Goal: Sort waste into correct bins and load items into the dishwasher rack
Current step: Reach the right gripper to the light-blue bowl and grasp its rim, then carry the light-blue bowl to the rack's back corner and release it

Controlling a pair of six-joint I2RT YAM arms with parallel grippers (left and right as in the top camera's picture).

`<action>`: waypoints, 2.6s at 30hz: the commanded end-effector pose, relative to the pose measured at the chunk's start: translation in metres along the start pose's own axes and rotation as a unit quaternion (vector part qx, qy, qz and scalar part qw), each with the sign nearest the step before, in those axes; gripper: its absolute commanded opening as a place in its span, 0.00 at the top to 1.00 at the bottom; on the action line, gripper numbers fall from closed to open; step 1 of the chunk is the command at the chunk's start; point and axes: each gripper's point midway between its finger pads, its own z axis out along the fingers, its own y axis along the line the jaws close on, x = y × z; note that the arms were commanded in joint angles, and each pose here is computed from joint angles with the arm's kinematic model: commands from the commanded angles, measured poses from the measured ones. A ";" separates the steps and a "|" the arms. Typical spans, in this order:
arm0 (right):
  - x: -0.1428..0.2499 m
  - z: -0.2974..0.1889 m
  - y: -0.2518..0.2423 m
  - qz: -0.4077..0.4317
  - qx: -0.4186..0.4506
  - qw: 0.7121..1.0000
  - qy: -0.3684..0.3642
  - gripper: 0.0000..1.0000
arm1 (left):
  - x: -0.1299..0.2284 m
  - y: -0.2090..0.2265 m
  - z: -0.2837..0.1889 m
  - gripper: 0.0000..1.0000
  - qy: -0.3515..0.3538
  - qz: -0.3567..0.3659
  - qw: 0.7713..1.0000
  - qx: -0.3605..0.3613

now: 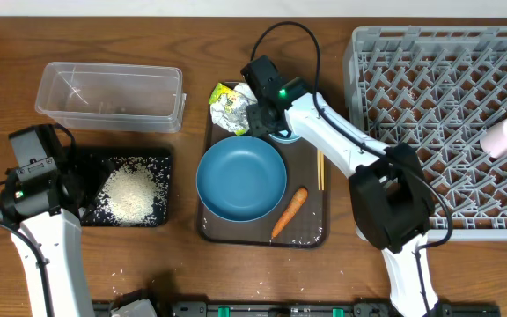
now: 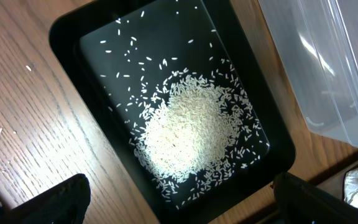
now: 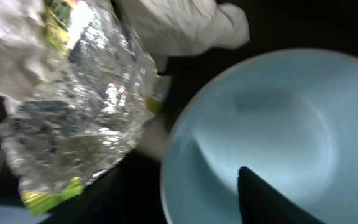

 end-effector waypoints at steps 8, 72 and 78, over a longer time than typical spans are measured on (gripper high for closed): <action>0.025 0.031 0.008 -0.006 0.021 0.999 0.033 0.51 | -0.006 -0.002 -0.004 0.04 -0.009 -0.004 1.000 0.003; -0.036 -0.214 -0.422 0.236 -0.442 0.804 -0.319 0.99 | -0.006 -0.002 -0.004 0.04 -0.009 -0.004 1.000 0.003; -0.033 -0.220 -0.422 0.221 -0.454 0.799 -0.326 0.99 | -0.006 -0.002 -0.004 0.04 -0.009 -0.004 1.000 0.003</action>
